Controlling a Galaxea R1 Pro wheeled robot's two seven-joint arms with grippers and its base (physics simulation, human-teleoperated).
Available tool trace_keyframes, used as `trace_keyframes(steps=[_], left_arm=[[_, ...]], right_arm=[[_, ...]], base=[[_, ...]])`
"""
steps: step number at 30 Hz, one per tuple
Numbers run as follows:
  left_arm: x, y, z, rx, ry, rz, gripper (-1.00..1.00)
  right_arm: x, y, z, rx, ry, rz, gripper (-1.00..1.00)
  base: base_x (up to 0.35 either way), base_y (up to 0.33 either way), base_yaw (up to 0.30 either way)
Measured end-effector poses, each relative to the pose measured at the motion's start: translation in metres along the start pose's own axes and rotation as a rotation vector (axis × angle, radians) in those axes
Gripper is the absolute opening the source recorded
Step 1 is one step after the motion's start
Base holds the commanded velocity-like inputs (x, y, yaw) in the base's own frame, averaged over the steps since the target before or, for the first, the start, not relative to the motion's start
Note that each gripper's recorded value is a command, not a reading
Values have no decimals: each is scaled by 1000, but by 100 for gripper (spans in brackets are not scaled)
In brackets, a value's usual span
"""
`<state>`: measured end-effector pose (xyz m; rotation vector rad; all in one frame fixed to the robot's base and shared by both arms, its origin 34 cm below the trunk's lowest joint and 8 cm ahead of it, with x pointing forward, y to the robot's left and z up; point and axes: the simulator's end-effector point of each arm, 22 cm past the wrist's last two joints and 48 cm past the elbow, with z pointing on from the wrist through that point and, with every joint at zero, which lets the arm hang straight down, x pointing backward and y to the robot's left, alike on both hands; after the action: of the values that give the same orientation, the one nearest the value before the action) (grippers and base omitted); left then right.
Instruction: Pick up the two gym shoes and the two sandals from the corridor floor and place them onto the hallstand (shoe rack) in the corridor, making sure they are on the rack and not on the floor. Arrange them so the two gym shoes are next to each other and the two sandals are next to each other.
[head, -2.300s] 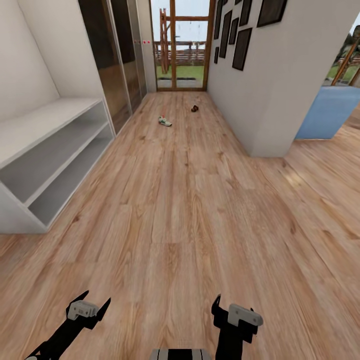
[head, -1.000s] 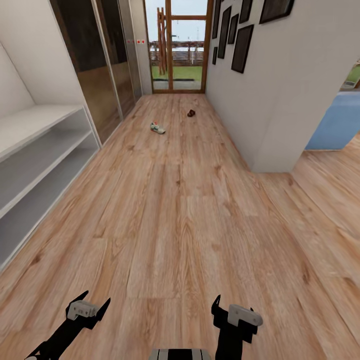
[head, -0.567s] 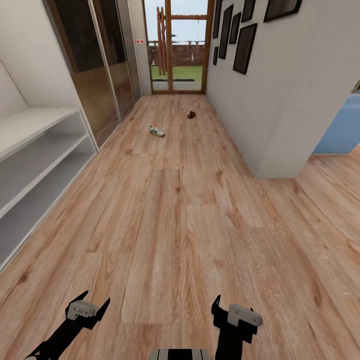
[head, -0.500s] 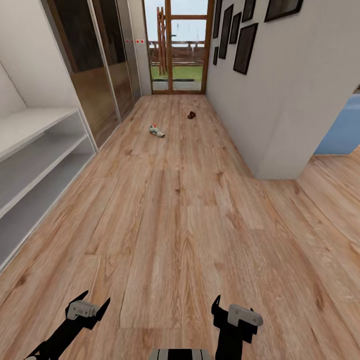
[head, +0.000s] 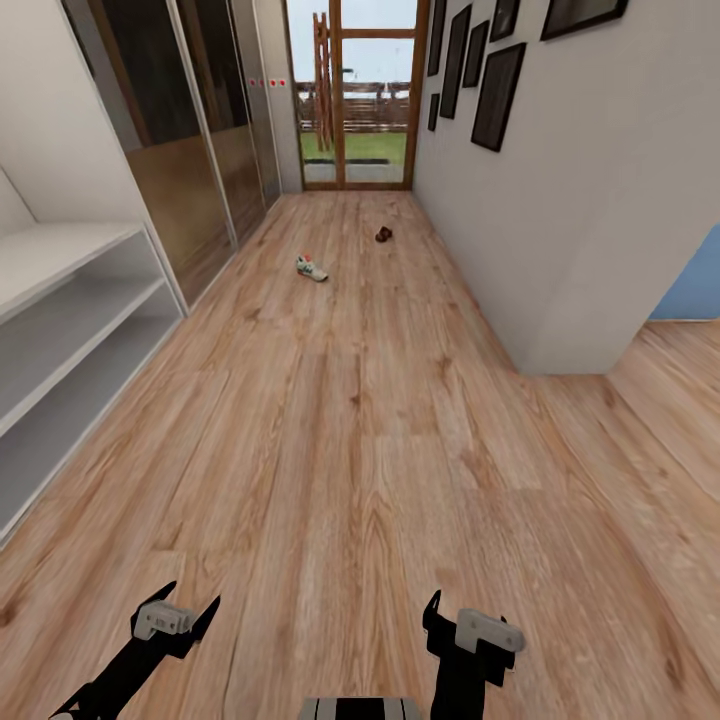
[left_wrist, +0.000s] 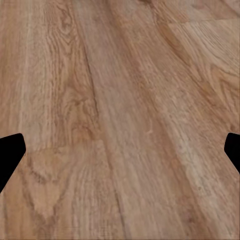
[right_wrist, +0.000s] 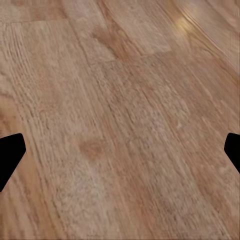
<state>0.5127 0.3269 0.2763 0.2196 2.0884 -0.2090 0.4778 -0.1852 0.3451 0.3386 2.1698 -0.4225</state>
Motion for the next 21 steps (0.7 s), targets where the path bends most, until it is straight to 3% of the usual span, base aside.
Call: trace_keyframes(steps=[21], left_arm=[[0, -2, 1, 2, 1, -1, 100]], right_arm=[[0, 0, 0, 0, 0, 0, 100]], base=[[324, -16, 0]])
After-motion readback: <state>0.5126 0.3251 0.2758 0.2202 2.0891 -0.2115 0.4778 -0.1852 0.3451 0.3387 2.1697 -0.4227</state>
